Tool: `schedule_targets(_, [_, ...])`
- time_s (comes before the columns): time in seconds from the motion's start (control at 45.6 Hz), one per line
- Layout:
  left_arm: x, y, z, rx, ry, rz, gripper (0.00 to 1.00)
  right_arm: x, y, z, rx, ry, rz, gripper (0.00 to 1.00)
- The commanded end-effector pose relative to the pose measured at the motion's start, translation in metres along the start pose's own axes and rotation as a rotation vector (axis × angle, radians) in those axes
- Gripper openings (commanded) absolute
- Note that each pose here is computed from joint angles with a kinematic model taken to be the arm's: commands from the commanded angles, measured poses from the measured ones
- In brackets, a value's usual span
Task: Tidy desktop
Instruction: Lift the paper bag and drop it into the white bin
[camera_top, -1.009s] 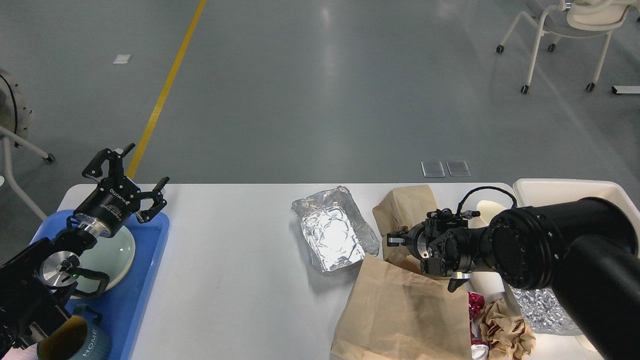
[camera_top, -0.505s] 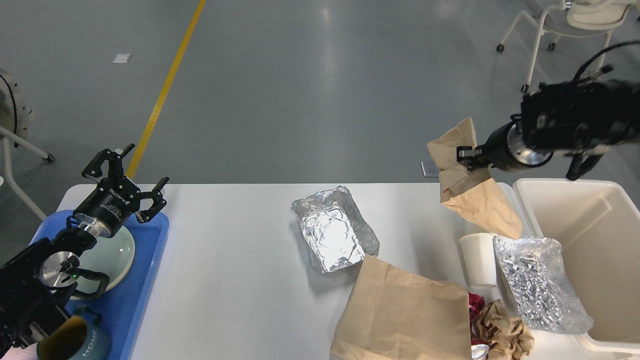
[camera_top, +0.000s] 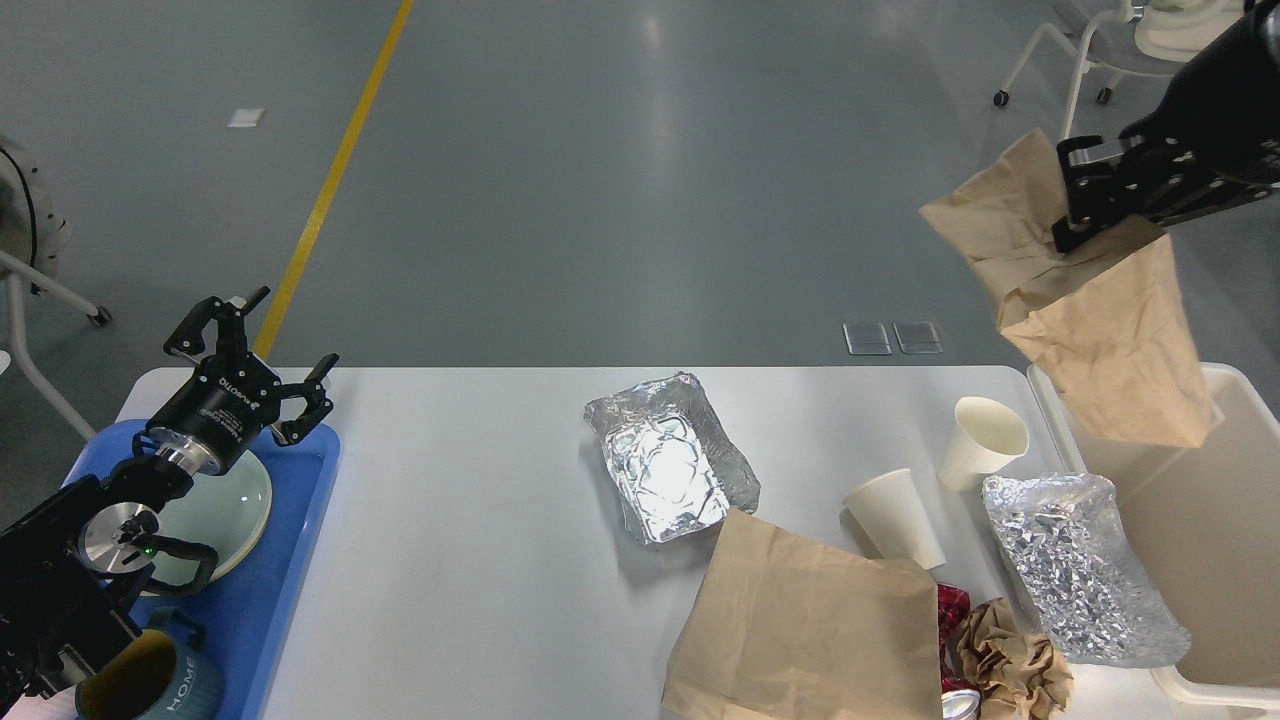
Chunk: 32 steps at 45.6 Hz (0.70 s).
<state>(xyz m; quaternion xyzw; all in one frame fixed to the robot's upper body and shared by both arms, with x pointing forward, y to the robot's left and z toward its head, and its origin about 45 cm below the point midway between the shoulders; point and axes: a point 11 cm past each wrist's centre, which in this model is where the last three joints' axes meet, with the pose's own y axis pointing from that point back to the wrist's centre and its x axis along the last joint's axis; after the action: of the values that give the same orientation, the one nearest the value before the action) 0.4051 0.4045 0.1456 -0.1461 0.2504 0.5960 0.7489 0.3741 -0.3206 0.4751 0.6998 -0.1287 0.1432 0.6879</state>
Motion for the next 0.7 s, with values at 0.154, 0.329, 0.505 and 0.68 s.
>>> schedule_targets(0.154, [0.0,0.0,0.0,0.0,0.0,0.0,1.0,-0.027,-0.077,0.227,-0.502,0.056,0.13,0.0])
schedule_targets(0.329, [0.0,0.0,0.0,0.0,0.0,0.0,1.0,-0.09,-0.142,0.308,-0.631,0.085,0.192,0.0])
schedule_targets(0.505, [0.0,0.0,0.0,0.0,0.0,0.0,1.0,-0.169,-0.218,0.313,-0.555,-0.092,0.192,0.0])
schedule_targets(0.68, [0.0,0.0,0.0,0.0,0.0,0.0,1.0,-0.196,-0.264,0.3,-0.524,-0.094,0.213,0.0])
